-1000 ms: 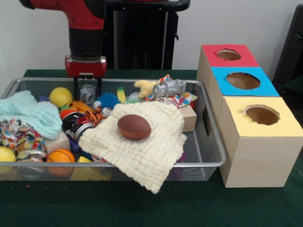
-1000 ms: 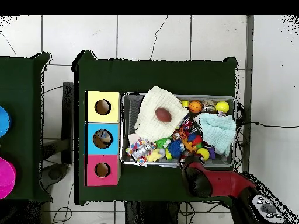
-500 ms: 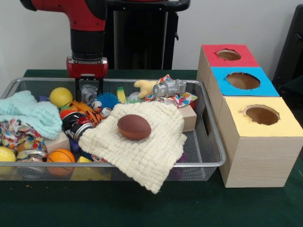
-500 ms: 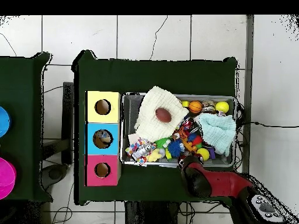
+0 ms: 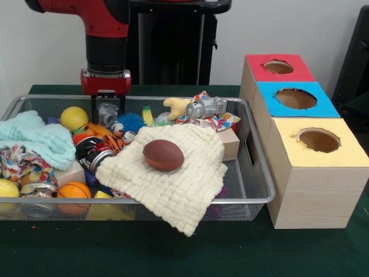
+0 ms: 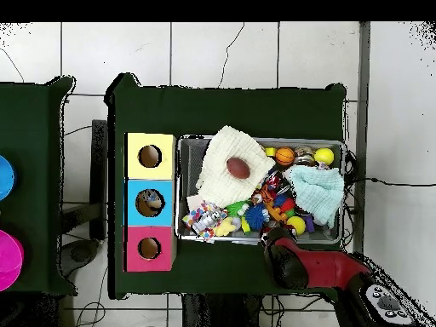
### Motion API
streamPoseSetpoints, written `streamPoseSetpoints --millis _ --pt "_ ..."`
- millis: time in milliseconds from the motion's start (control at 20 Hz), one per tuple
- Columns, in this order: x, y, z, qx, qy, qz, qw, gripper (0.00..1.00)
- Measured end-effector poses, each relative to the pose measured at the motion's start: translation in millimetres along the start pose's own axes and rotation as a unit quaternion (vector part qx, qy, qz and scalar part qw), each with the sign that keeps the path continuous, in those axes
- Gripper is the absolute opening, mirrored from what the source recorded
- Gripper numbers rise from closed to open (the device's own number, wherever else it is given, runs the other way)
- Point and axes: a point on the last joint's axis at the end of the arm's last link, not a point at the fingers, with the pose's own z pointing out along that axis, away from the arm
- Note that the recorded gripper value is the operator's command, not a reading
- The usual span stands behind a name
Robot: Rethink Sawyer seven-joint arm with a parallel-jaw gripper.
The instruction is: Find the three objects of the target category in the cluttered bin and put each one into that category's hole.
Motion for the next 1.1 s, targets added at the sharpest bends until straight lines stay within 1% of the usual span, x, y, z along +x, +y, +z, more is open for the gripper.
streamPoseSetpoints --millis 500,1100 --pt "1.0 0.9 1.6 0.0 -0.005 0.0 1.0 1.0" --pt "4.1 4.2 4.2 0.006 -0.02 -0.005 0.9998 1.0"
